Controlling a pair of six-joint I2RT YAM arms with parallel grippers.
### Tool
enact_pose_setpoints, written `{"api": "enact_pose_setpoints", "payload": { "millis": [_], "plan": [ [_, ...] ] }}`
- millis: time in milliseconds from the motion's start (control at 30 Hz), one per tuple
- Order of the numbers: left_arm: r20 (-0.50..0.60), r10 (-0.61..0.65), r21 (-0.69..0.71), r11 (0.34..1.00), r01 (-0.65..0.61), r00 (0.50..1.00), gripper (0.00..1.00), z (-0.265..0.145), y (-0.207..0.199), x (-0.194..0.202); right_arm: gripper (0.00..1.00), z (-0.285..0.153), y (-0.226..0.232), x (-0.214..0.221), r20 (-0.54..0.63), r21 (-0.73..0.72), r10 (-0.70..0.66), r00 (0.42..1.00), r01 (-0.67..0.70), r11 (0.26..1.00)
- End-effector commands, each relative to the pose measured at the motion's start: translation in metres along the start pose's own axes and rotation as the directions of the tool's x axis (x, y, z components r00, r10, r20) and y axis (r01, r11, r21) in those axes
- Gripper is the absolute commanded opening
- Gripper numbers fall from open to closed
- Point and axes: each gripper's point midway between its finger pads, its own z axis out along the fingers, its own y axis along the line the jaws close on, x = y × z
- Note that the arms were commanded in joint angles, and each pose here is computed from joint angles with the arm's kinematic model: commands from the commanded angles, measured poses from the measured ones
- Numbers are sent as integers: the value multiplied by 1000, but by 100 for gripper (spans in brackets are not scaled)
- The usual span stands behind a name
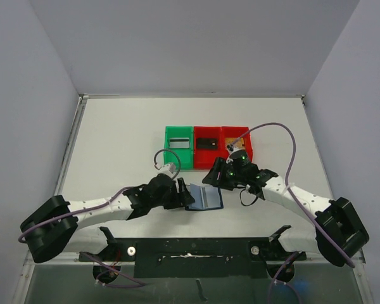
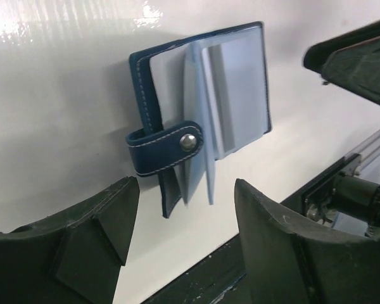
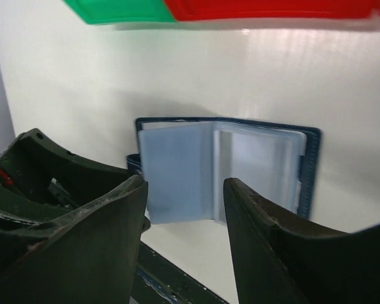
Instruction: Take the credit cards out of the card holder
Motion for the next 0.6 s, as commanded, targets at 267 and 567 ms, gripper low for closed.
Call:
{"api": "enact_pose_setpoints", "payload": {
  "millis": [267, 567],
  "plan": [
    [-25, 96, -71, 993, -97, 995, 22, 27, -16, -13, 50, -16, -38, 12, 10, 52, 76, 997, -76, 996],
    [-61, 93, -123, 987, -100, 994, 0, 28, 2, -2, 48, -19, -45, 18, -13, 93, 93, 996, -92, 991]
  ]
}}
